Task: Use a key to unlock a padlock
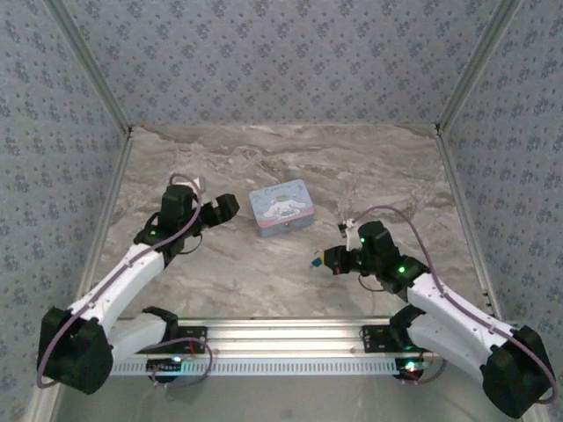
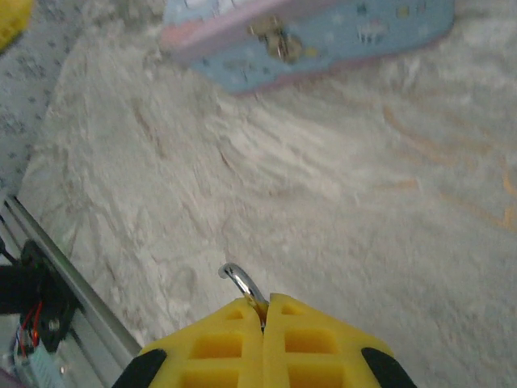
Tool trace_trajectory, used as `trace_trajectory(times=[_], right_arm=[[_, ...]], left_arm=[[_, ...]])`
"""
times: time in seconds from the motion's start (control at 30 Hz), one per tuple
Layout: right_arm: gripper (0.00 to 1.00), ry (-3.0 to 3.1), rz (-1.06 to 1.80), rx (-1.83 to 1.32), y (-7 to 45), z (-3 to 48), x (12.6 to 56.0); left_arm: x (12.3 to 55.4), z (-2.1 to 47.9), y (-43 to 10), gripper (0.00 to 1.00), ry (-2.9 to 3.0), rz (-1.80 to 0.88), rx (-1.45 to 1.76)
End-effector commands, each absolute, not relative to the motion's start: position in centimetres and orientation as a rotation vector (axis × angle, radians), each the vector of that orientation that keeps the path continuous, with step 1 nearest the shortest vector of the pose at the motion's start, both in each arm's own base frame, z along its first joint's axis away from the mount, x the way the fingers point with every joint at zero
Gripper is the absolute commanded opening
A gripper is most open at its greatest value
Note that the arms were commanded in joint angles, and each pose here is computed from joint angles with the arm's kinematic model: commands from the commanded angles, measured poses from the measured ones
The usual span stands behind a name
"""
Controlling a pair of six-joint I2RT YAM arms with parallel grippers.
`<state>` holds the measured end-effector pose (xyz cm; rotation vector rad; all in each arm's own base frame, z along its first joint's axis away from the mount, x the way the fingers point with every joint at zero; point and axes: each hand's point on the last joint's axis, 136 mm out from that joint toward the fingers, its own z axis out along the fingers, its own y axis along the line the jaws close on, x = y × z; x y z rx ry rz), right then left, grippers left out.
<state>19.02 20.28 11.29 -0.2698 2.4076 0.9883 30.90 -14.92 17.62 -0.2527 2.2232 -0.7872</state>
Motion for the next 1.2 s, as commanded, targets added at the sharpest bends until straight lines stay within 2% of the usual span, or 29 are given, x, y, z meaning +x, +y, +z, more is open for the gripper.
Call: trace_trajectory(times=[0.0, 0.27, 1.03, 1.17], right_arm=[[0.00, 2.577, 1.015, -0.229, 19.8, 9.6, 16.3], [0.00, 2.657, 1.031, -0.203, 20.0, 7.4, 15.4], [0.00, 2.742, 1.041, -0.112, 20.5, 4.0, 18.1], [0.05, 2.740, 1.031, -0.090, 20.2, 3.8, 18.3]], left_arm=[[31.2, 18.7, -13.8, 0.94, 2.148, -0.731, -0.239], [30.9, 18.6, -13.1, 0.96, 2.144, -0.707, -0.252], [30.7, 18.3, -13.3, 0.96, 2.158, -0.725, -0.256], [30.7, 18.2, -13.4, 0.97, 2.162, -0.726, -0.257]])
